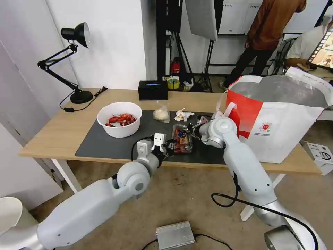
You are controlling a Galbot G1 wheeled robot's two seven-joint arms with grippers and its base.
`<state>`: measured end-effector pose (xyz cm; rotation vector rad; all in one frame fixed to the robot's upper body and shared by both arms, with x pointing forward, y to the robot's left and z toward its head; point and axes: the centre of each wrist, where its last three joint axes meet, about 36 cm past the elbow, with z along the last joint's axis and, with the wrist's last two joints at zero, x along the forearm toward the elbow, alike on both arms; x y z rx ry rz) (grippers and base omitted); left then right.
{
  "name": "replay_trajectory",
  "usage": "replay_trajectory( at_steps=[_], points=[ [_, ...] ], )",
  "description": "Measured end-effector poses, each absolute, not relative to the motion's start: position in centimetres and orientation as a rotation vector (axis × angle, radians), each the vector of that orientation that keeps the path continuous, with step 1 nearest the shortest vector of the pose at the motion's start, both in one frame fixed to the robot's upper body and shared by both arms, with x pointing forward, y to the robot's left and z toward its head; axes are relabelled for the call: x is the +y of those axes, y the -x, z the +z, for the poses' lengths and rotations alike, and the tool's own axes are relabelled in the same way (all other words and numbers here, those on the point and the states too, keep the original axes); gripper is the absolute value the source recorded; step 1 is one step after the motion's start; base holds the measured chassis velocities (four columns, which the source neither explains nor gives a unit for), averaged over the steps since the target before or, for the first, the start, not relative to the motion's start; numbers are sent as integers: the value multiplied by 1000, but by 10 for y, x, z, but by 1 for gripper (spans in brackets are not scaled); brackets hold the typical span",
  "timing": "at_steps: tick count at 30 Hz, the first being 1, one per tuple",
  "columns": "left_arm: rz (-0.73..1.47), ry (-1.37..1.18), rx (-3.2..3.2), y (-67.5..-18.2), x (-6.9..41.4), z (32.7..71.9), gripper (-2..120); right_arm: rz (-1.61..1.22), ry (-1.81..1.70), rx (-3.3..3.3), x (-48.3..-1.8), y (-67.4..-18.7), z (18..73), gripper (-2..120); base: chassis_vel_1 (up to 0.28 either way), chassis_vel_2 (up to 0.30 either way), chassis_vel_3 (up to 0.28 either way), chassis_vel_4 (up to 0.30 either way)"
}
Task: Pick up the trash from the table and place it into the takeout bag.
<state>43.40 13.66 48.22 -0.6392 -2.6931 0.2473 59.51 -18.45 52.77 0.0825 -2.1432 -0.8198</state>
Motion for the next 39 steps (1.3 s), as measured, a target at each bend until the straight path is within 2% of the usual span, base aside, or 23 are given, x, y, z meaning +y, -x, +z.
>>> replay_trajectory(
  at_steps=[2, 4, 7, 8, 13, 17, 22, 39],
  points=[
    [248, 628, -2696, -432, 141, 482, 39, -824, -83, -2144, -186, -595, 529, 1, 0, 0, 0, 0],
    [251, 600, -2705, -426, 152, 483, 51, -830, -86, -2146, -187, -595, 530, 1, 0, 0, 0, 0],
    [255, 586, -2710, -422, 159, 483, 58, -833, -87, -2148, -187, -594, 531, 1, 0, 0, 0, 0],
    [258, 581, -2712, -420, 161, 484, 66, -835, -88, -2149, -188, -594, 532, 1, 0, 0, 0, 0],
    [266, 565, -2716, -409, 174, 485, 78, -841, -94, -2154, -188, -593, 536, 1, 0, 0, 0, 0],
    [273, 531, -2730, -390, 197, 487, 98, -856, -122, -2173, -188, -590, 548, 1, 0, 0, 0, 0],
    [277, 479, -2758, -369, 217, 487, 100, -865, -155, -2209, -192, -586, 568, 1, 0, 0, 0, 0],
    [297, 390, -2800, -342, 229, 486, 100, -900, -321, -2338, -196, -555, 649, 1, 0, 0, 0, 0]
  ],
)
